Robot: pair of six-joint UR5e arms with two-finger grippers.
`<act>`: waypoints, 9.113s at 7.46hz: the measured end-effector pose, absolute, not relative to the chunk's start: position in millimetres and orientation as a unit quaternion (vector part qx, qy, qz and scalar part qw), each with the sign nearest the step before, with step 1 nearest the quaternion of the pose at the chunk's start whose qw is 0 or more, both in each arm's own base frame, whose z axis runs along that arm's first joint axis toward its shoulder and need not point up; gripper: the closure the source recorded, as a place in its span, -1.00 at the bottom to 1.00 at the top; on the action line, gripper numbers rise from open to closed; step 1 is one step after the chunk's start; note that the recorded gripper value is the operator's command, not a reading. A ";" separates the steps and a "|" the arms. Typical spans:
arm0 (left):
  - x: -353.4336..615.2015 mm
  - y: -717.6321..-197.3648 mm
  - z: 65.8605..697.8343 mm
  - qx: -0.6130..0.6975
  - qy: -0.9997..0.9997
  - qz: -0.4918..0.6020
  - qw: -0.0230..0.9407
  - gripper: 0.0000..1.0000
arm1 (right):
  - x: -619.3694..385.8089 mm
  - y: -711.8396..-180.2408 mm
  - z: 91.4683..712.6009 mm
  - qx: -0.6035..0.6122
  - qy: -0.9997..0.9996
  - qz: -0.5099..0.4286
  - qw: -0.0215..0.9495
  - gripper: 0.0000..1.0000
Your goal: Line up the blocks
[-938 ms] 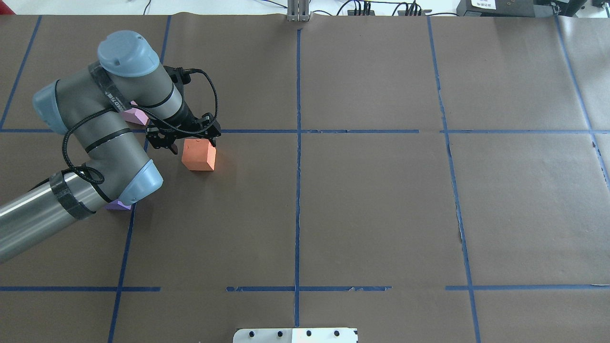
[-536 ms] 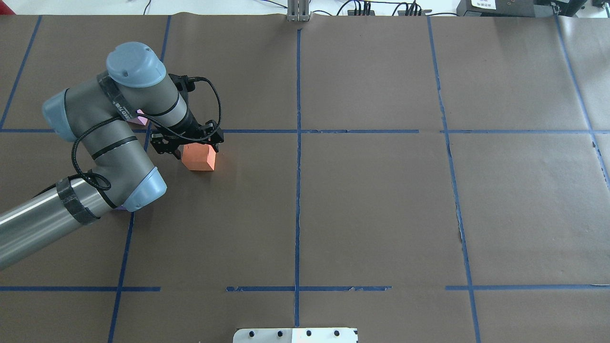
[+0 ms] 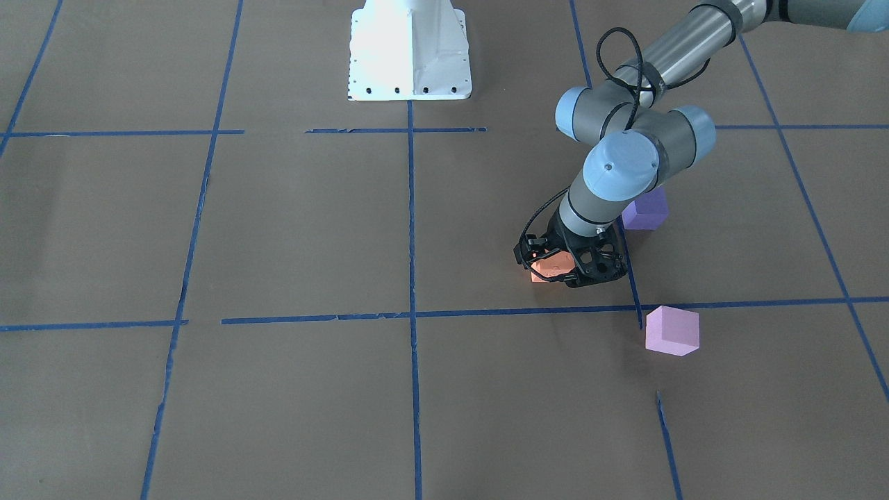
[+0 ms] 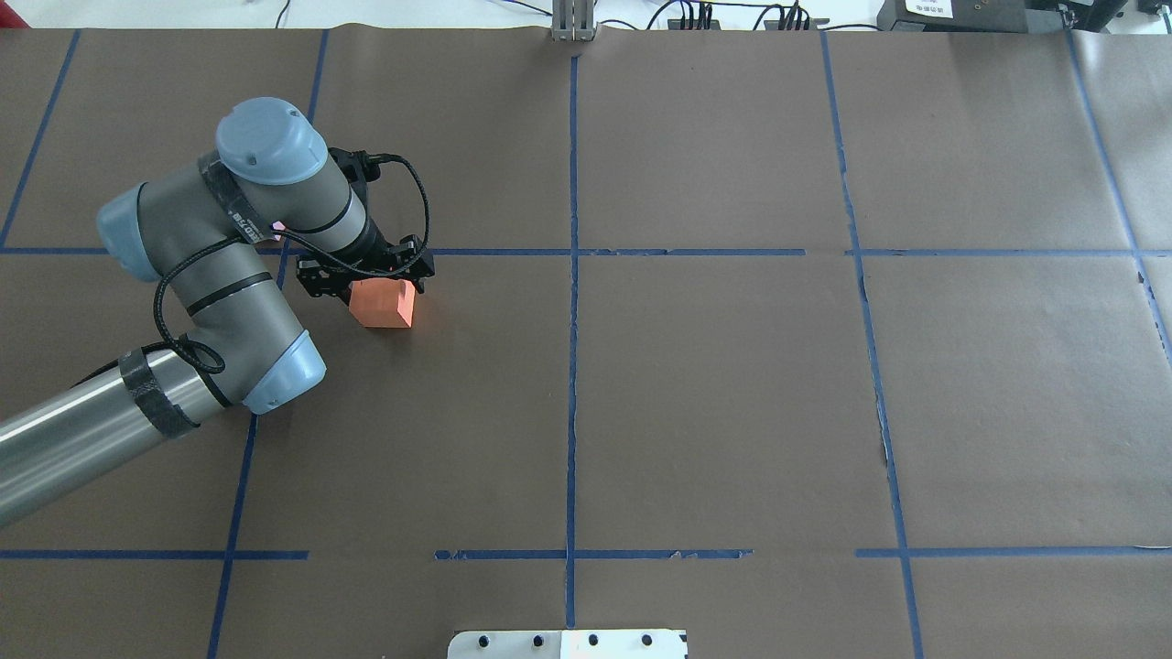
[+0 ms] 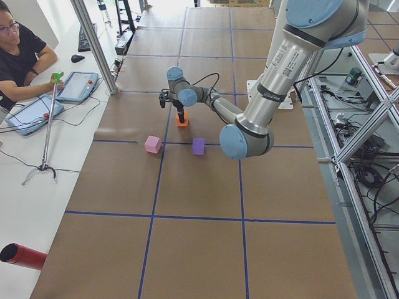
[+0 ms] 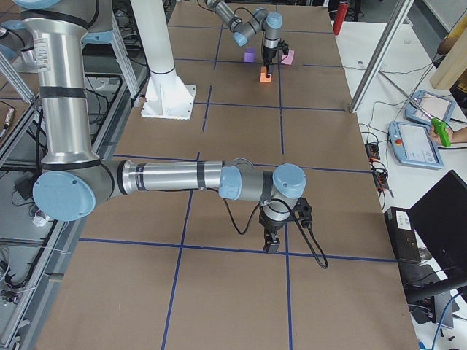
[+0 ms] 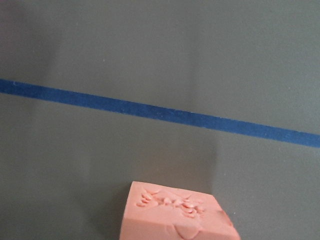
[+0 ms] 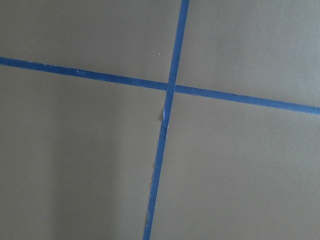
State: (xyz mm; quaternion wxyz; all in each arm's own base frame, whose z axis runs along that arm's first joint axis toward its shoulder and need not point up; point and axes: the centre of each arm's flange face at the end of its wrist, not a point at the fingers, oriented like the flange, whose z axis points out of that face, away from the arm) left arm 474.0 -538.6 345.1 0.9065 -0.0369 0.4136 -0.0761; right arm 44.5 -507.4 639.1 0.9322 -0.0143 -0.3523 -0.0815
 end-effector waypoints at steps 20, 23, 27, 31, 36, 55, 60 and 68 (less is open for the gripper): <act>269.0 -561.4 429.5 0.000 0.412 -0.002 0.911 1.00 | 44.5 -507.4 639.4 -0.015 -0.352 -0.081 0.932 -1.00; 295.7 -581.3 439.8 -0.009 0.411 -0.013 0.912 1.00 | 44.5 -507.4 639.4 -0.015 -0.352 -0.081 0.932 -1.00; 301.0 -574.9 454.3 -0.007 0.416 -0.015 0.909 1.00 | 44.5 -507.4 639.5 -0.015 -0.352 -0.082 0.932 -1.00; 313.4 -558.8 474.1 -0.012 0.424 -0.029 0.905 1.00 | 44.5 -507.4 639.5 -0.015 -0.352 -0.081 0.932 -1.00; 333.3 -550.5 489.3 -0.018 0.421 -0.020 0.907 0.50 | 44.5 -507.4 639.3 -0.014 -0.352 -0.082 0.932 -1.00; -46.5 -522.0 553.7 0.064 0.335 0.059 0.938 -1.00 | 44.6 -507.4 639.3 -0.014 -0.352 -0.081 0.932 -1.00; -68.1 -515.0 648.4 0.044 0.344 0.067 0.936 -1.00 | 44.5 -507.4 639.3 -0.014 -0.352 -0.082 0.932 -1.00; -69.6 -511.3 646.0 0.048 0.368 0.062 0.927 -1.00 | 44.5 -507.4 639.5 -0.014 -0.352 -0.082 0.932 -1.00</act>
